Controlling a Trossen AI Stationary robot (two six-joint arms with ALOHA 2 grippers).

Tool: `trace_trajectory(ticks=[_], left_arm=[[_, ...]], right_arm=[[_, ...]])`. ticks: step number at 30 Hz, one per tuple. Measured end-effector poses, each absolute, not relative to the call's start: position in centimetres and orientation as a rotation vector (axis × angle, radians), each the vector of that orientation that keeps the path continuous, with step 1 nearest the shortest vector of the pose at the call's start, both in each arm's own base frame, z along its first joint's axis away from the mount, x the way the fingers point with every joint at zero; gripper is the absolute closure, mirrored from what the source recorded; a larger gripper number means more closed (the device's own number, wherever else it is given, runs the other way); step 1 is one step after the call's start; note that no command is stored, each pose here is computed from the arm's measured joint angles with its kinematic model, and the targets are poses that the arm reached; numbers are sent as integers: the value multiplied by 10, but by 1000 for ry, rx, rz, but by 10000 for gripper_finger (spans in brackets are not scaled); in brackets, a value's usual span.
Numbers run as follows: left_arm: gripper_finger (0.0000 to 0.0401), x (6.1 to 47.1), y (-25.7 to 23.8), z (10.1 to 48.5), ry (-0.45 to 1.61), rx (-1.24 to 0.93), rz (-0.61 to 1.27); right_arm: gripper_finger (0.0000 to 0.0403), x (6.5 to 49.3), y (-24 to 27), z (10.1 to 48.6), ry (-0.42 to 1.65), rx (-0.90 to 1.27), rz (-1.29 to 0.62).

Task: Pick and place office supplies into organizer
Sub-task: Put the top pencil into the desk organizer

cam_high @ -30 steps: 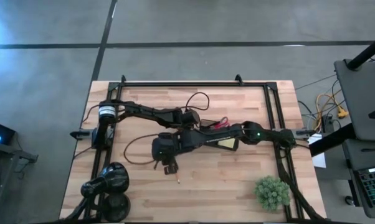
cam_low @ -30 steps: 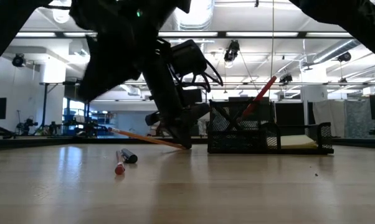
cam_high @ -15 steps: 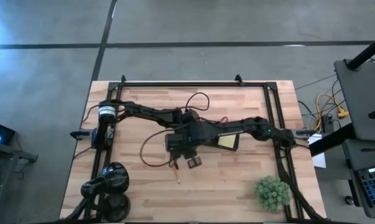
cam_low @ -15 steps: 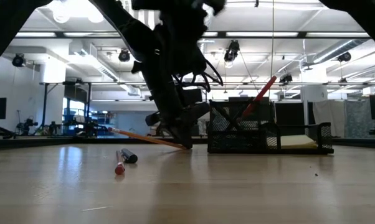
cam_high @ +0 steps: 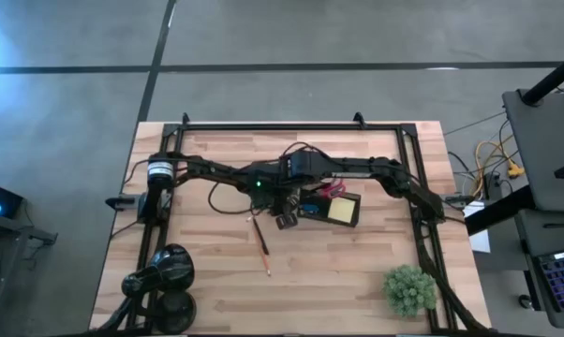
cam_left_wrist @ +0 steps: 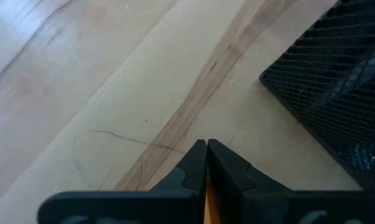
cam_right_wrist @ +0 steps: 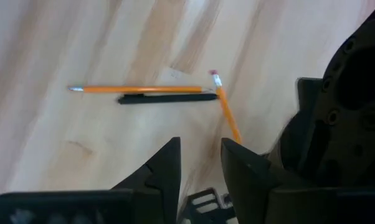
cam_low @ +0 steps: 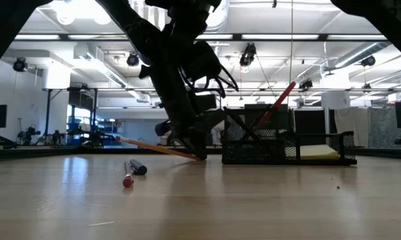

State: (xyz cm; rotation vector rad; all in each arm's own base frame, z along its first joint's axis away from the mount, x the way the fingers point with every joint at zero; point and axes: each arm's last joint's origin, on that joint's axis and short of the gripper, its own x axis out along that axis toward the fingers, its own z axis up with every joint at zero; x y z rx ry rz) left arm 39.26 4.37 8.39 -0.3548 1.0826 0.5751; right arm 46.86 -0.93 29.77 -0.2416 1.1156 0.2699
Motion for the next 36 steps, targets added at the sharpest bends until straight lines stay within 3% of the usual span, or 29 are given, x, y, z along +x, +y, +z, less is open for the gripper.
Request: trace_trajectory(ticks=[7,12,17,22,27,30,36], left_arm=[[401,390,47,79,1092,-367,602],[401,387,66,78,1094,-390,632],[401,388,84,81,1124,-447,519],[401,387,94,82,1106,-470,521],[401,386,86,80,1130,-373,488],[401,386,76,77,1132,-309,491],[401,382,78,74,1120,-276,543]], right_arm=[[302,466,-3,299,1130,-124,298],[313,461,39,306,1136,-12,347],[316,447,89,307,1208,24,376],[310,424,83,341,1164,-114,34],[307,400,75,350,1236,-264,-280],[309,388,60,368,1179,-388,-423],[307,383,33,376,1156,-184,-516]])
